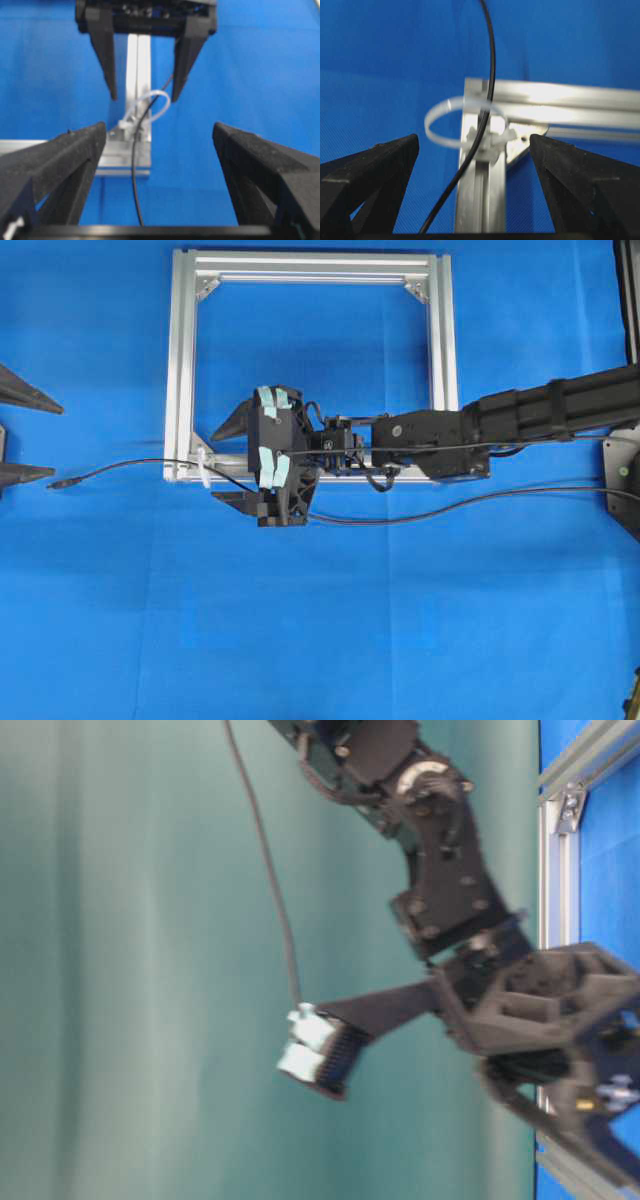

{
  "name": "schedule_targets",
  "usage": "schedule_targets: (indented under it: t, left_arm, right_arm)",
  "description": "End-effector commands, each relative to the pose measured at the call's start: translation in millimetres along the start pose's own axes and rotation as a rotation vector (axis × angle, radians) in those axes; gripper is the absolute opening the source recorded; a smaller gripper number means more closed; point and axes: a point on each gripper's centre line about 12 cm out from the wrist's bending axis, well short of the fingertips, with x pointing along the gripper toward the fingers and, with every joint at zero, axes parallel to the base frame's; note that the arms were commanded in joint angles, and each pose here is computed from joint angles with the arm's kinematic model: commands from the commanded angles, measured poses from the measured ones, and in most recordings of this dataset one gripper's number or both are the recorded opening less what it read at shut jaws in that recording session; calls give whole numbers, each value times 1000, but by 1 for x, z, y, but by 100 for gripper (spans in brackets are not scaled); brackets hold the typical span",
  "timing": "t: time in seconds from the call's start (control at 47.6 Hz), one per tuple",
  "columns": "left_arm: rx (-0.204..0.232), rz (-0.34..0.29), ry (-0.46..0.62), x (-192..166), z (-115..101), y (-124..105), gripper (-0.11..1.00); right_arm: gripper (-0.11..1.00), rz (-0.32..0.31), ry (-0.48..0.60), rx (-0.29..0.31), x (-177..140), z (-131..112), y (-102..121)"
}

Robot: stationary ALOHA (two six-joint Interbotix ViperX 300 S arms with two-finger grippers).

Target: Insert the wire through the string loop located on the left side.

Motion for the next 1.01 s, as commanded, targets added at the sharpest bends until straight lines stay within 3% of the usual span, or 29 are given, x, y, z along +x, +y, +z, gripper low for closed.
schedule_targets:
  t: [0.0, 0.462, 0.988]
  left_arm:
    - [-5, 11, -5, 1, 4, 1, 83]
    - [-6, 16, -21, 2, 5, 2, 83]
    - [-5, 17, -23, 2, 4, 2, 83]
  right_arm:
    - [96, 8, -79, 3, -19, 42, 4]
    - [96, 15, -136, 1, -68, 86, 8]
    - [96, 15, -160, 2, -78, 87, 8]
